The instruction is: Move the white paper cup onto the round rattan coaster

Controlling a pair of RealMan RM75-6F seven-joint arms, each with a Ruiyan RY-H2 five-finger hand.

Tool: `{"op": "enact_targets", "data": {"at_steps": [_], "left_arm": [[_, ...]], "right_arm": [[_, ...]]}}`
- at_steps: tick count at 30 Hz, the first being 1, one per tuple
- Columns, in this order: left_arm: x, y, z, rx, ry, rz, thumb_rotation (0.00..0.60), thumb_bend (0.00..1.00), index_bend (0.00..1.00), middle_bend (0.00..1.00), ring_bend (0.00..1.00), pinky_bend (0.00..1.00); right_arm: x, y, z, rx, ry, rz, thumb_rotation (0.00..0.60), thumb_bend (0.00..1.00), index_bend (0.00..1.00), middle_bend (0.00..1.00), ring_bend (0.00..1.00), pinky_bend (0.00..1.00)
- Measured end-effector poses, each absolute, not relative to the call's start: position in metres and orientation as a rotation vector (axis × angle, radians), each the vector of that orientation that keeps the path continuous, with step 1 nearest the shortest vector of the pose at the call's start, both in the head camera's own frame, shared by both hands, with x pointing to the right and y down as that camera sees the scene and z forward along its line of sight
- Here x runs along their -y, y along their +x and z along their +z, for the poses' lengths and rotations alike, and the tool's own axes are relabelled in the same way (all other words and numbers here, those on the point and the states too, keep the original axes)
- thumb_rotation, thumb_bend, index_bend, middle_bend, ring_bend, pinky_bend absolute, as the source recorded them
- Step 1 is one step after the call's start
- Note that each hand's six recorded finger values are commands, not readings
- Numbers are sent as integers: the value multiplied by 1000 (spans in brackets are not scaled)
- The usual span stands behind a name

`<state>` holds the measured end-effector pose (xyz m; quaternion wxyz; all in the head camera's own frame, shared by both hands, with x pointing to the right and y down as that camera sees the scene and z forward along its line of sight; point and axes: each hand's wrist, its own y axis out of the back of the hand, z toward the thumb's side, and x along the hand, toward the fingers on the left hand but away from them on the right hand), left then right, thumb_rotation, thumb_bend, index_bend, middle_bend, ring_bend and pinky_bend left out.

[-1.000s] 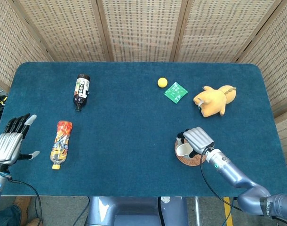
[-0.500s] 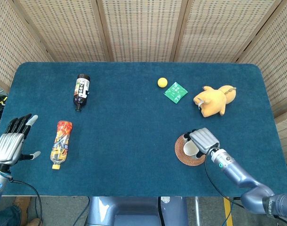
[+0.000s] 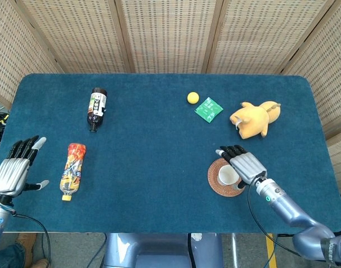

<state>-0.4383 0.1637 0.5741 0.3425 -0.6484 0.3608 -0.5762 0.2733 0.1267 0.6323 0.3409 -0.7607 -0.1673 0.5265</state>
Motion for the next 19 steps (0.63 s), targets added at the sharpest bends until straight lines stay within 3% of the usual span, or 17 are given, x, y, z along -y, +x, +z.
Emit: {"op": "enact_targets", "data": {"at_steps": [9,13,19], "left_arm": [[-172,-442,569,-957,-1656,-1482,600,0,0,0,0,0],[-180,-444,565,-965,-1636,-1469,600,0,0,0,0,0],[-195,-445,564,-939,-1618,-1446,600,0,0,0,0,0]], "right_arm": [[-136,306,574,677,-1768,1245,600,0,13,0,0,0],[-159,335,555,801,-1649,1229,600,0,2,0,0,0],[-200,370,553,889,-1495,1273,600,0,2,0,0,0]]}}
